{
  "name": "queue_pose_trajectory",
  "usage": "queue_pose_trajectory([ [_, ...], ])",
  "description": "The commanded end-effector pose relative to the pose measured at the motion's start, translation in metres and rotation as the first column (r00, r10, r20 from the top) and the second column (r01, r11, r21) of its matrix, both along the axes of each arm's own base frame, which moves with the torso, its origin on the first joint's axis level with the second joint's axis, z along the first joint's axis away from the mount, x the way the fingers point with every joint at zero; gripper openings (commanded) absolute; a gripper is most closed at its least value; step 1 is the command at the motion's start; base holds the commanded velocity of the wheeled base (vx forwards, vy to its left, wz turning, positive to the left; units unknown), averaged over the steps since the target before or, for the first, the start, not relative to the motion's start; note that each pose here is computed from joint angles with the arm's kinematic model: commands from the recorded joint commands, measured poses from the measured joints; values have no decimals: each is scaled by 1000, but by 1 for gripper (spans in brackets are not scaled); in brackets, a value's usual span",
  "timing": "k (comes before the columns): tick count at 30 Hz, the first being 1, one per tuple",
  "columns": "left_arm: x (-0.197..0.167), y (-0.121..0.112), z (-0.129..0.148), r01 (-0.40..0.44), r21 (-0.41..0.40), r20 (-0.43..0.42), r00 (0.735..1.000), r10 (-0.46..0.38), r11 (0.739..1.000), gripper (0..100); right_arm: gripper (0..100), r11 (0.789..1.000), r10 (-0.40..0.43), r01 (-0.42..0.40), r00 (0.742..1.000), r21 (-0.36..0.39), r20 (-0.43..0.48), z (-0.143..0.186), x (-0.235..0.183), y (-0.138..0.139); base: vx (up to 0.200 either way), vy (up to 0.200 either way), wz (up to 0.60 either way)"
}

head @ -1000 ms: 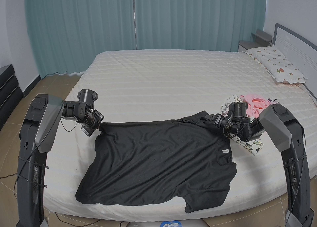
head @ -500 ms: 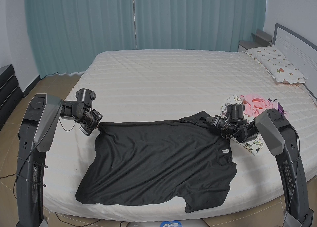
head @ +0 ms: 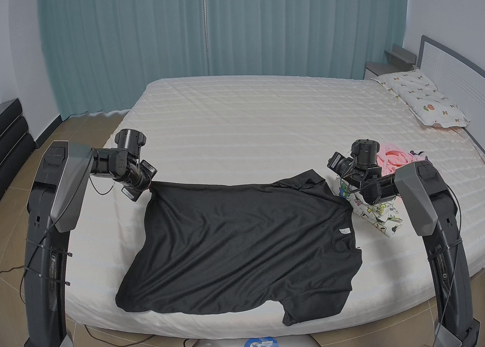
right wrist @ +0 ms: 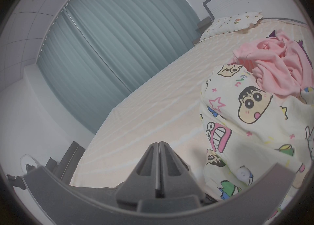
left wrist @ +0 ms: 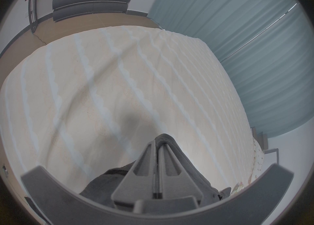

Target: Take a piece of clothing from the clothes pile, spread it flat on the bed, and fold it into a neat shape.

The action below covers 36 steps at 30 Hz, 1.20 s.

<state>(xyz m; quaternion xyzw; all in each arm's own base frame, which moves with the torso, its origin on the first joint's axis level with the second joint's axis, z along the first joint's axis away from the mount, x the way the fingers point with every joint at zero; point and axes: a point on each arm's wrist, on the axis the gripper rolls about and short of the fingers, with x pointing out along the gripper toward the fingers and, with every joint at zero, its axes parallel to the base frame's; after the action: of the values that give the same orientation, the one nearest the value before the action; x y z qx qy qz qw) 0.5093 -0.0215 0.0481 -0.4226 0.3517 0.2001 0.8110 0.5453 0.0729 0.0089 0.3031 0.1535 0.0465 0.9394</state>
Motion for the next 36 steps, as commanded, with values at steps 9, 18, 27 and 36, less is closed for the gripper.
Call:
queue_pose_trajectory([
  [9, -2, -1, 4, -1, 0, -14, 1000, 1, 1000, 0, 100, 995, 86, -93, 986, -44, -146, -37, -21, 13, 0, 0, 0],
  [18, -8, 0, 13, -2, -1, -35, 999, 2, 1000, 0, 100, 985, 120, -140, 977, -99, -178, -46, -19, 8, 0, 0, 0],
  [27, -8, 1, 14, -2, -1, -35, 999, 2, 1000, 0, 100, 984, 129, -150, 970, -91, -208, -54, -17, 2, 0, 0, 0],
  [36, -8, 1, 12, 0, -1, -40, 999, 0, 1000, 0, 0, 984, 139, -158, 970, -81, -198, -58, -9, 13, 0, 0, 0],
])
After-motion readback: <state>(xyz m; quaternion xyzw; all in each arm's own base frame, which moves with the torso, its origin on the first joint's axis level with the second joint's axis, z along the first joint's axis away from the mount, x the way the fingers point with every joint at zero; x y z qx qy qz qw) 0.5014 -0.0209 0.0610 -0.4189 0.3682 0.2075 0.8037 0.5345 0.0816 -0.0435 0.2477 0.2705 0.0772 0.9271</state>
